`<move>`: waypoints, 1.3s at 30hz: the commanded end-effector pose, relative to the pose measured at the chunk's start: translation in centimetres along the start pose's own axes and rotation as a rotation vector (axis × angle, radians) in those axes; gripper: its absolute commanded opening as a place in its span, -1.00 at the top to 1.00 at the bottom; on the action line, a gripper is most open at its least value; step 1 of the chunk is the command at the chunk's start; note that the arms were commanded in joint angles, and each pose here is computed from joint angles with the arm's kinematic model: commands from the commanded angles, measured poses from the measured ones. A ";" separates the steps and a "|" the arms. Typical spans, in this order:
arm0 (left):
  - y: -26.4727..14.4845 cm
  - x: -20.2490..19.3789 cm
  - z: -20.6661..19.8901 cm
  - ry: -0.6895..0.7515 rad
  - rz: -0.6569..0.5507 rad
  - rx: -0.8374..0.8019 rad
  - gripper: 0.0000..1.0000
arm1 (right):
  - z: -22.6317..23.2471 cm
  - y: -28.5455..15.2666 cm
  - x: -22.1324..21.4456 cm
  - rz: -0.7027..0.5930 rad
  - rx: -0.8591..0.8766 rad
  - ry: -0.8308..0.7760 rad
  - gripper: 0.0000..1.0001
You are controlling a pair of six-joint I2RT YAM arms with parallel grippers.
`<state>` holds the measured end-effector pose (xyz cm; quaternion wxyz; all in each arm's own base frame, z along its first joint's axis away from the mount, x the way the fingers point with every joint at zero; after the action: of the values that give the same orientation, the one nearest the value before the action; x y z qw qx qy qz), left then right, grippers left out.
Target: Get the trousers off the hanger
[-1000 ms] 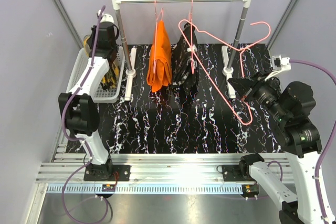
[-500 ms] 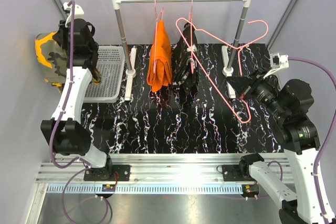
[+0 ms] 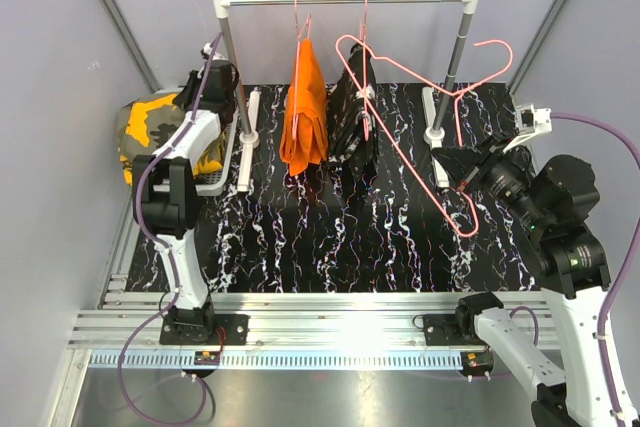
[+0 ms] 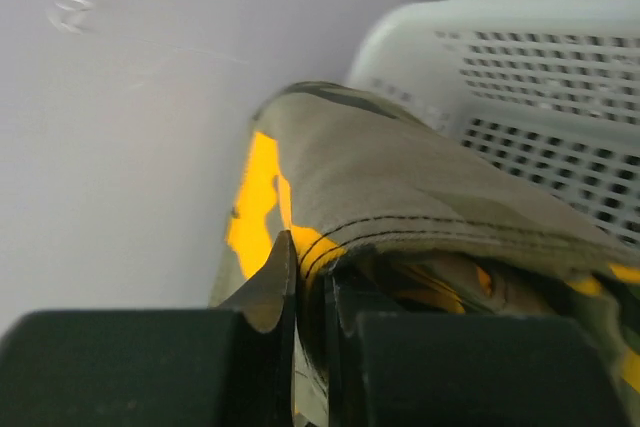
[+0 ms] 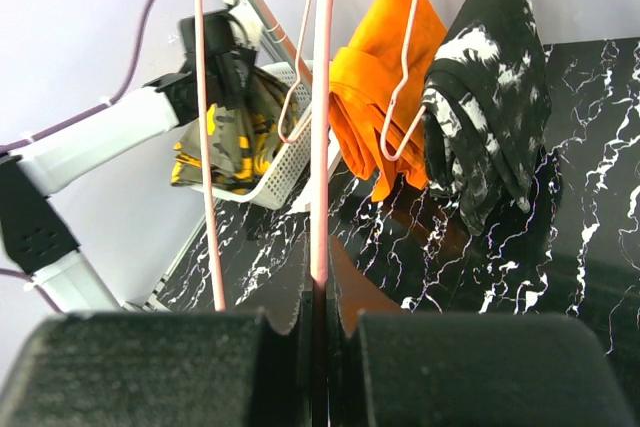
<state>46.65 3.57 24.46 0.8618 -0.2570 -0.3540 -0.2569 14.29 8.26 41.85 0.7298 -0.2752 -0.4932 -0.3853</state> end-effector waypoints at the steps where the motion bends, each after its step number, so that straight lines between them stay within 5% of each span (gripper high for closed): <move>1: -1.3 4.8 3.2 -0.255 -0.073 0.001 1.00 | 0.9 -0.6 1.2 -0.063 0.044 -0.029 1.00; 3: -1.3 4.6 2.7 -0.251 -0.049 -0.062 0.65 | 0.9 -0.6 1.2 -0.063 0.044 -0.026 1.00; 4: -1.4 4.5 2.6 -0.277 -0.047 -0.071 0.26 | 0.8 -0.5 1.1 -0.060 0.043 -0.023 1.00; 7: -2.2 4.9 3.0 -0.335 -0.046 -0.133 0.02 | 0.8 -0.5 1.1 -0.060 0.043 -0.019 1.00; 10: -3.8 6.2 4.7 -0.434 -0.077 -0.218 -0.01 | 0.7 -0.4 1.1 -0.058 0.040 -0.019 1.00; 13: -5.6 7.3 7.0 -0.528 -0.135 -0.329 -0.39 | 0.6 -0.2 1.0 -0.049 0.032 -0.018 1.00; 14: -5.9 7.5 7.5 -0.556 -0.148 -0.374 -0.69 | 0.5 -0.1 1.0 -0.051 0.019 -0.022 1.00; 16: -5.5 6.9 8.9 -0.650 -0.130 -0.396 -0.98 | 0.2 0.0 1.0 -0.046 0.004 -0.024 1.00; 18: -5.5 6.4 9.8 -0.725 -0.126 -0.498 -0.98 | -0.2 0.3 0.9 -0.042 -0.021 -0.030 0.99; 22: -3.1 5.5 11.2 -0.776 -0.066 -0.446 -0.98 | -0.6 1.0 0.6 -0.025 -0.033 -0.029 1.00; 32: 5.1 -3.1 1.5 -0.628 0.470 -0.437 -0.70 | -3.3 0.9 2.1 -0.049 -0.313 -0.187 1.00; 39: 8.5 -10.0 -3.1 -0.702 0.761 -0.535 -0.58 | -4.7 1.5 3.6 -0.088 -0.447 -0.277 1.00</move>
<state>47.79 9.73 13.22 0.6782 -0.6008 -0.4210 0.0437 18.08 5.47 41.27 0.6202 -0.4359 -0.4825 -0.4387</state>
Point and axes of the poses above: each gripper's point midway between its finger pads, its own y axis out along the fingers, its own z axis along the line the jaws close on, x = y × z, the point moved 9 cm from there along -y, back along the fingers, and after that the axes turned 8 degrees about -y, right-handed, at the moved point
